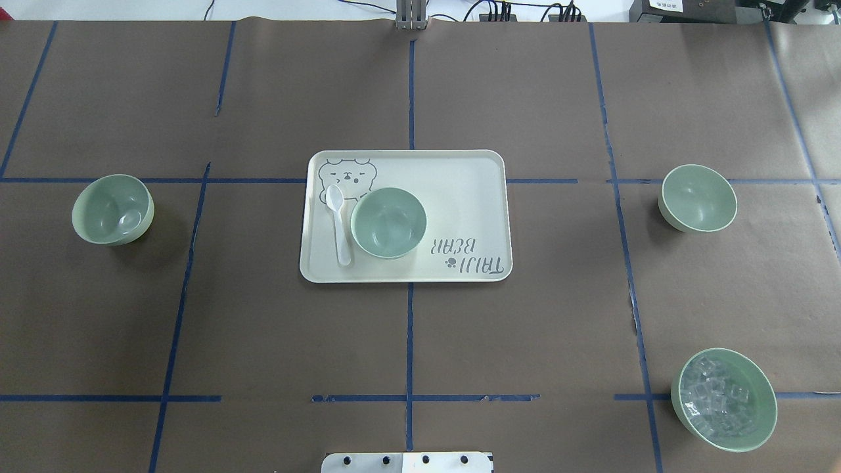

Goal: Stack green bowls together

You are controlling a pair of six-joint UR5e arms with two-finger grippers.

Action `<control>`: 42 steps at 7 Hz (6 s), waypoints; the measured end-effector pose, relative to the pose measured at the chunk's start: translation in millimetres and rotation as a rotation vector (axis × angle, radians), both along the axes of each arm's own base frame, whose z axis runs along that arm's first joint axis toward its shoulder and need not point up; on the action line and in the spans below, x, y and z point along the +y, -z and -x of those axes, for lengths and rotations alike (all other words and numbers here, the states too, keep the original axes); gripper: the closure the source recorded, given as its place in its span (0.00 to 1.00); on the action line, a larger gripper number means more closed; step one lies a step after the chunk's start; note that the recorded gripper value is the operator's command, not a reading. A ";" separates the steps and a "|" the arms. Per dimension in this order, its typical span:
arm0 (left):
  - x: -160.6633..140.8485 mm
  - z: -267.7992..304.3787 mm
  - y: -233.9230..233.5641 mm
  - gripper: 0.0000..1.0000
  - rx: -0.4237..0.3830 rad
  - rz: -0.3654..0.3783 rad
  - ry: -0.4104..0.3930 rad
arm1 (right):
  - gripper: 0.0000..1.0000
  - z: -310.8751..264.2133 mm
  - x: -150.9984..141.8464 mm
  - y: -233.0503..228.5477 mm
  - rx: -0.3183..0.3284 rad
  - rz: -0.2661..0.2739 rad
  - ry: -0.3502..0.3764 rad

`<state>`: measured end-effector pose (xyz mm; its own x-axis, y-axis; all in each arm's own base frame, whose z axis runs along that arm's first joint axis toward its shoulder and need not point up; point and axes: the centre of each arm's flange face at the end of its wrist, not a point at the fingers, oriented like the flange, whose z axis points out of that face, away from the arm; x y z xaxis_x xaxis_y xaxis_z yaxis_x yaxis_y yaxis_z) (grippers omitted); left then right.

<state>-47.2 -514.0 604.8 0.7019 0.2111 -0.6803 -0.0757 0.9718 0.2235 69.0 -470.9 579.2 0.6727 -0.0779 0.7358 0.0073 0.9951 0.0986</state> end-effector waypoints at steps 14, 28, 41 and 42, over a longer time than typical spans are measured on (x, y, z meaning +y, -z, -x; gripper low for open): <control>19.9 -261.0 19.0 0.23 0.109 0.055 0.221 | 0.00 173.6 -50.1 27.3 -0.027 0.020 -0.016; 15.8 -195.8 84.9 1.00 0.317 0.215 0.196 | 1.00 279.3 -67.9 -28.1 0.033 0.028 0.037; 17.0 -504.2 385.1 1.00 0.329 0.347 0.460 | 1.00 214.2 -133.2 85.4 -0.234 -0.031 -0.011; 26.4 -521.7 392.3 1.00 0.317 0.341 0.450 | 1.00 214.8 -136.0 94.1 -0.241 -0.029 -0.021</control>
<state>474.5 -487.6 212.5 0.4251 -0.3213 -0.8462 0.3744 0.9136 -0.1588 -145.8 -606.9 485.1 0.4800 -0.0894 0.8727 -0.0400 0.9915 0.1236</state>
